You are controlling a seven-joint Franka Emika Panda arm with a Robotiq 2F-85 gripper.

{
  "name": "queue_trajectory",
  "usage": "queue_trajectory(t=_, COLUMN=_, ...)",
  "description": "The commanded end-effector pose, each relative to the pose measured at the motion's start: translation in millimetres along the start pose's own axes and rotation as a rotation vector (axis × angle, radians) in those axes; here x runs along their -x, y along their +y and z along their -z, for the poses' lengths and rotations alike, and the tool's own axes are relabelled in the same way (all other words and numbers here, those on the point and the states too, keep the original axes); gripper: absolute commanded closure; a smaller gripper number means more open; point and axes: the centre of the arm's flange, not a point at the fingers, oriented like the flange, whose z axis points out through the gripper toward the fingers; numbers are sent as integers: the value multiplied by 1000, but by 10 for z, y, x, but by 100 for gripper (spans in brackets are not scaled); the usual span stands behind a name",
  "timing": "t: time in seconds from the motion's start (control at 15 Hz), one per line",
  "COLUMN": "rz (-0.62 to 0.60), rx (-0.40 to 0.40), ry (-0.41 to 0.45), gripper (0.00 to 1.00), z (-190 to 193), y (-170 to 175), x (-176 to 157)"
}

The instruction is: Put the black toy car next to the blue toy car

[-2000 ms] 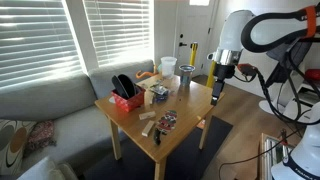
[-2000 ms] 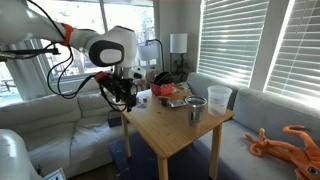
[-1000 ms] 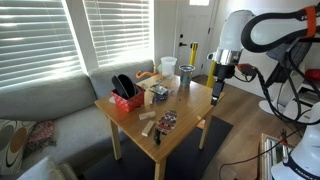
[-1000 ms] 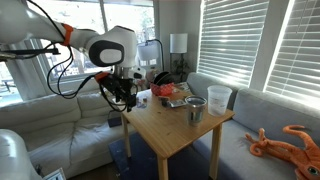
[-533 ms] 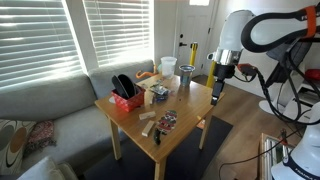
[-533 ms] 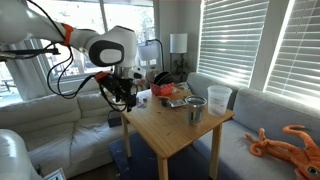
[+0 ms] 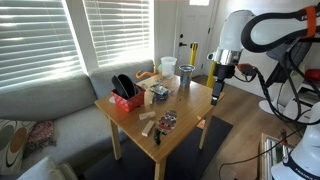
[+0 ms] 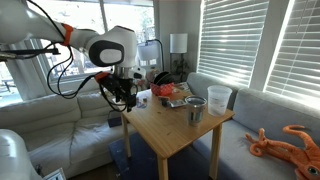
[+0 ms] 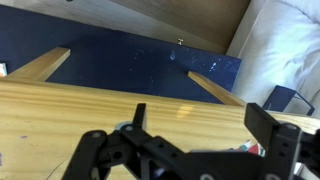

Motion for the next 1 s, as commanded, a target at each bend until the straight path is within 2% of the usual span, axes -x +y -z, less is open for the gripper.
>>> queue_trajectory(t=0.0, rz=0, rx=0, ry=0, gripper=0, z=0, y=0, x=0)
queue_trajectory(t=0.87, rz=0, rx=0, ry=0, gripper=0, z=0, y=0, x=0)
queue_trajectory(t=0.93, rz=-37, rx=-9, ry=37, gripper=0, z=6, y=-42, x=-81)
